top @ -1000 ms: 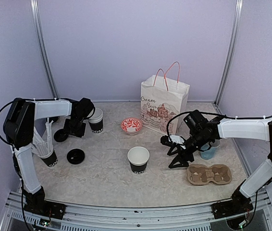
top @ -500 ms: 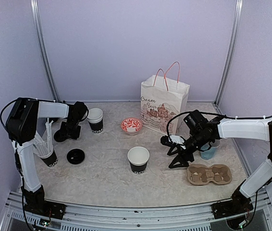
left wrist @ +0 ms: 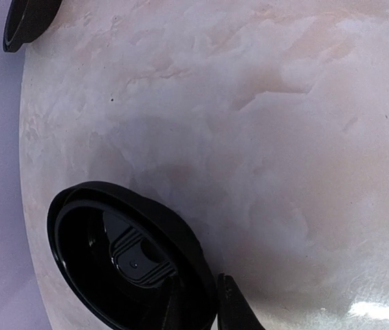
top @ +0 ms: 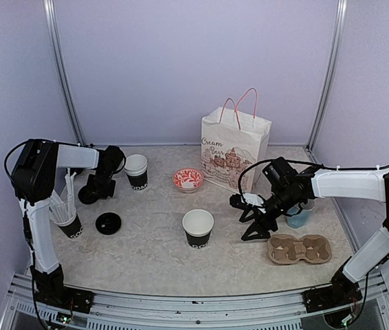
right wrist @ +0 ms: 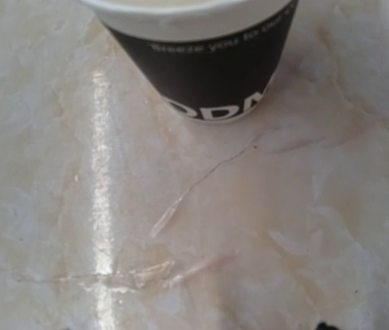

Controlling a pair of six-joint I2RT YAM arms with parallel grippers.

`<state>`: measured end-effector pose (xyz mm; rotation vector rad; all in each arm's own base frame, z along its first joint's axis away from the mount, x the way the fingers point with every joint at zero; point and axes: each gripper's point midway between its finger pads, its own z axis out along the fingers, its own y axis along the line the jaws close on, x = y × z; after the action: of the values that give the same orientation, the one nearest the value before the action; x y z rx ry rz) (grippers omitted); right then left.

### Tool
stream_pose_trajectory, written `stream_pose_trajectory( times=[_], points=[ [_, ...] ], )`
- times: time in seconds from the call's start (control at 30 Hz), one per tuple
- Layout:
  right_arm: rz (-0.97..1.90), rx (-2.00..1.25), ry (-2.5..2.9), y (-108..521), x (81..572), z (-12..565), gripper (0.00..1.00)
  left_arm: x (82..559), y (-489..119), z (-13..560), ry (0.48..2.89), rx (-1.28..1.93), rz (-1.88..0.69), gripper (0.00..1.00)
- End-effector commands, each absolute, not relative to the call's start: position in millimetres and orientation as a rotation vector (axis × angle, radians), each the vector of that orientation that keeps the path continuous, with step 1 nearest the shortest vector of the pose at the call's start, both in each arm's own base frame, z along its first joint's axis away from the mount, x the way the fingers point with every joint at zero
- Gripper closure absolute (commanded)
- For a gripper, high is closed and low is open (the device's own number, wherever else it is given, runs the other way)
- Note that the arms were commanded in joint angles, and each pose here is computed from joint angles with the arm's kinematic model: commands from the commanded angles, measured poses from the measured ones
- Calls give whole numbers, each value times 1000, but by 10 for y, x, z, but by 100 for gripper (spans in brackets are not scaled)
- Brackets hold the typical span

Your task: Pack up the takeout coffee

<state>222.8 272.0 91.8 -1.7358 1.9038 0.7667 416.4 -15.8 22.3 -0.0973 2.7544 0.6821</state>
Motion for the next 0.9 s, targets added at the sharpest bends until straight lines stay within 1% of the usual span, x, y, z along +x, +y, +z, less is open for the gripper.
stream_pose_trajectory(
  times=[0.0, 0.1, 0.2, 0.33, 0.5, 0.67, 0.8, 0.87],
  points=[
    [779, -1750, 1898, 2722, 2169, 940, 25, 4197, -158, 260, 2743, -85, 710, 85],
    [784, -1746, 1896, 2726, 2168, 957, 25, 4178, -271, 382, 2712, -47, 723, 93],
    [785, -1740, 1900, 2729, 2175, 966, 25, 4134, -437, 542, 2692, -6, 721, 97],
    [781, -1724, 1885, 2746, 2198, 1092, 26, 4068, -792, 854, 2664, 49, 656, 98],
    [748, -1707, 1826, 2750, 2239, 1417, 25, 4020, -1282, 1617, 2569, 74, 500, 98],
    [713, -1682, 1746, 2774, 2286, 1887, 25, 3909, -1941, 2451, 2451, 140, 158, 98],
    [719, -1631, 1663, 2822, 2295, 2292, 23, 3764, -2331, 2912, 2368, 196, -42, 98],
    [716, -1600, 1644, 2841, 2321, 2457, 23, 3668, -2663, 3093, 2296, 304, -160, 98]
  ],
)
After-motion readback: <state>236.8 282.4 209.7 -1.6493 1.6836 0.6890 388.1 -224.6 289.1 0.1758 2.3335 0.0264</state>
